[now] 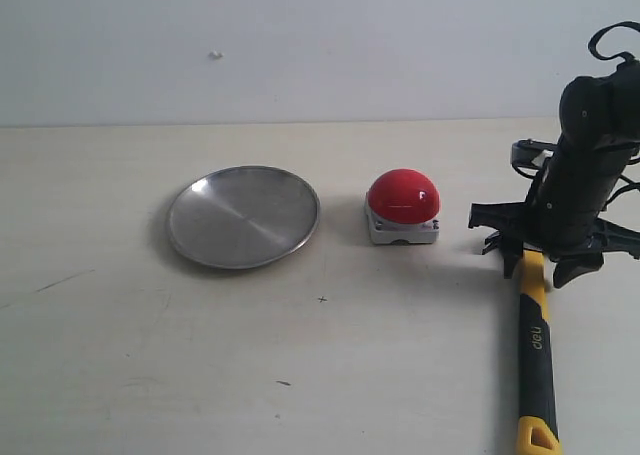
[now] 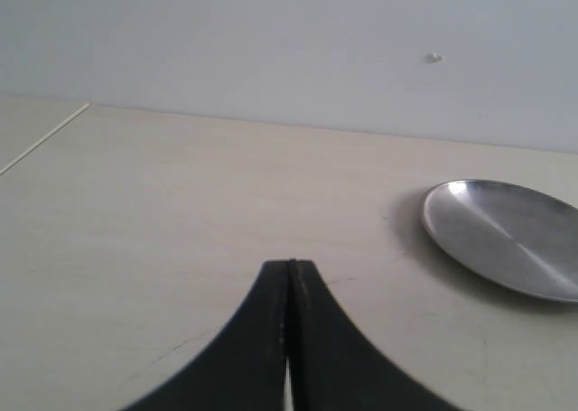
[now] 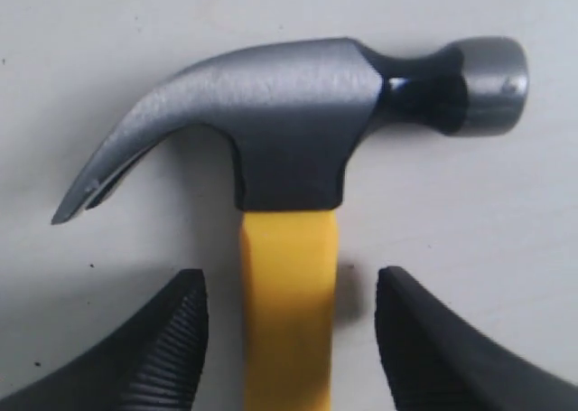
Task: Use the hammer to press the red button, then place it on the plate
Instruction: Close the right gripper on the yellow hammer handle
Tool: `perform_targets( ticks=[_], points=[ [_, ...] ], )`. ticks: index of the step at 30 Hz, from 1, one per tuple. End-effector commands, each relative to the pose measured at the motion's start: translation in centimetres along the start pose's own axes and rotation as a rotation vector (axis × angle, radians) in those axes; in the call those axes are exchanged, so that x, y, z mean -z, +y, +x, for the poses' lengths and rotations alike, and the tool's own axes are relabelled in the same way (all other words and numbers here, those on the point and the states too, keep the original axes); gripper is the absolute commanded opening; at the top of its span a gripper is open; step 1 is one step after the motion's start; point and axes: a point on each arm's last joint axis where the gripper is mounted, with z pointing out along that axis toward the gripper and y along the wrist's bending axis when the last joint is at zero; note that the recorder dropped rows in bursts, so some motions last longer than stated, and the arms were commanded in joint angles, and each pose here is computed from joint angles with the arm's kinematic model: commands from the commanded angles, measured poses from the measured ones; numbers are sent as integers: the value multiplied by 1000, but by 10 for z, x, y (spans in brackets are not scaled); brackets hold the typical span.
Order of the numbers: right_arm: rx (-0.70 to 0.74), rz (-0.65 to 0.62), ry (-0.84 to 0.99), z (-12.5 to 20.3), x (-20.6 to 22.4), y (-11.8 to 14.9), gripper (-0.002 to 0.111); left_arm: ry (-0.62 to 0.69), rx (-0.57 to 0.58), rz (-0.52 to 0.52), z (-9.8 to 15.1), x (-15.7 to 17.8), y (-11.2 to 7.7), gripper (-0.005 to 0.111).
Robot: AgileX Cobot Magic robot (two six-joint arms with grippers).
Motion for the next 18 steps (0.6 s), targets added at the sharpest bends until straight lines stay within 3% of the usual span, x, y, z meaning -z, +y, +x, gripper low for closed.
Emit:
perform_targets(
  ticks=[1,7,12,18],
  points=[
    [30,20,21,-1,-6,-2,54,-6,-7,8,0,0,0,0],
    [44,27,49,1,-18,-2,53,-5,-8,16,0,0,-1,0],
    [38,13,27,-1,-18,-1,44,-5,-8,16,0,0,-1,0],
    [28,4,27,-1,-18,0,0,-5,-8,16,0,0,-1,0]
  ],
)
